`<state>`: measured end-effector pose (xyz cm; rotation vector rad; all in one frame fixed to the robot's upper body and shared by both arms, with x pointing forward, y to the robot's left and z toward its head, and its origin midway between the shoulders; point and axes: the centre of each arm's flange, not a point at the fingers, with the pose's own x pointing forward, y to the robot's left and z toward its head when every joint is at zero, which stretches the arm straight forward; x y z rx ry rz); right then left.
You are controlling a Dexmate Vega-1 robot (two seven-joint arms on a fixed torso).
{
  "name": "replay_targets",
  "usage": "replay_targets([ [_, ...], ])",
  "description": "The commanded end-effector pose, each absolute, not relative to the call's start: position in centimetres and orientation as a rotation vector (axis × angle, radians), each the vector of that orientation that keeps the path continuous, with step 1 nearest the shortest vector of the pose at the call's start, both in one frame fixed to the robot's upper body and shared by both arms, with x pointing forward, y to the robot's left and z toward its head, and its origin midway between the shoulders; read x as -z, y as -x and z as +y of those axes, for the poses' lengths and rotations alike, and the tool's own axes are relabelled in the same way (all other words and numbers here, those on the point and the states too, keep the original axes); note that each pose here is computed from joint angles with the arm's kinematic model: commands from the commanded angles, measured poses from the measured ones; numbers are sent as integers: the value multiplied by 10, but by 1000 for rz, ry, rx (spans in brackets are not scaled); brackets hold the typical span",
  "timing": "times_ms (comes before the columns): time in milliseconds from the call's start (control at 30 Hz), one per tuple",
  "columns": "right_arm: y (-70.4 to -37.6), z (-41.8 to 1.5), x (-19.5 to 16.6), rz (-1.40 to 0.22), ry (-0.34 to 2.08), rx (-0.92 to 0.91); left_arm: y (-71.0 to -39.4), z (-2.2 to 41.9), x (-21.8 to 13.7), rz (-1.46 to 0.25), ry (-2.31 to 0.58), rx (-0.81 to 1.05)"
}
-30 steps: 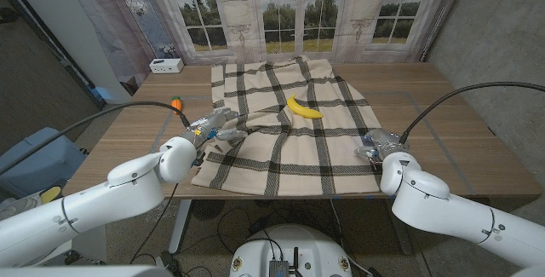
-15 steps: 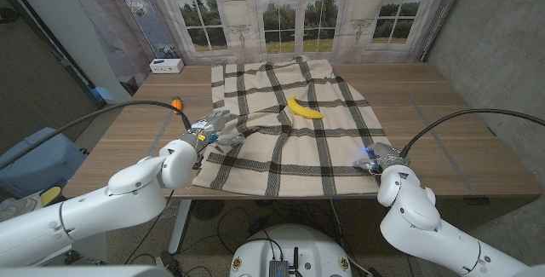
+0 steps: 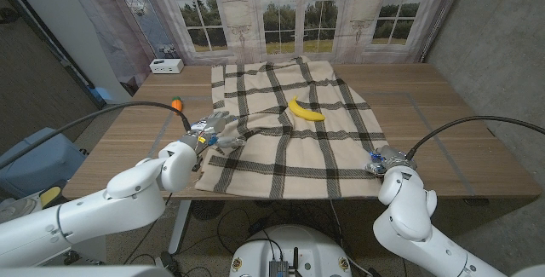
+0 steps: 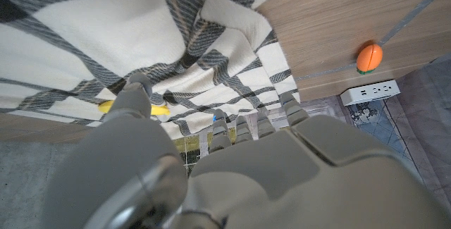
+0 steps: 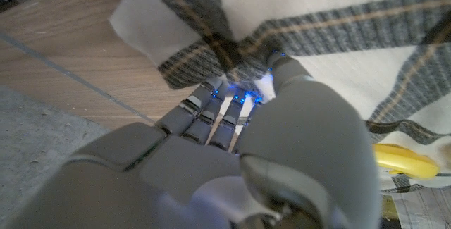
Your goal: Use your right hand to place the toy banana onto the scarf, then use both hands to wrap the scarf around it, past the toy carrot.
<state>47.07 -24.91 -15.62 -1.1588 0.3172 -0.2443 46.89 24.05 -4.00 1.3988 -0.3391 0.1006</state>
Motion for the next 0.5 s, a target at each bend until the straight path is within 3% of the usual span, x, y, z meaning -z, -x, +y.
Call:
replay_targets([
  [33,-474,-249,138,-45,1348,509,-467,244,41,-315,-1389,-110],
  [233,-479,-242,121,-201,1344,554,-467,242,42,-306,-1402,-110],
  [500,-495,-227,81,-319,1306,471,-466,238,45,-311,-1410,-98],
])
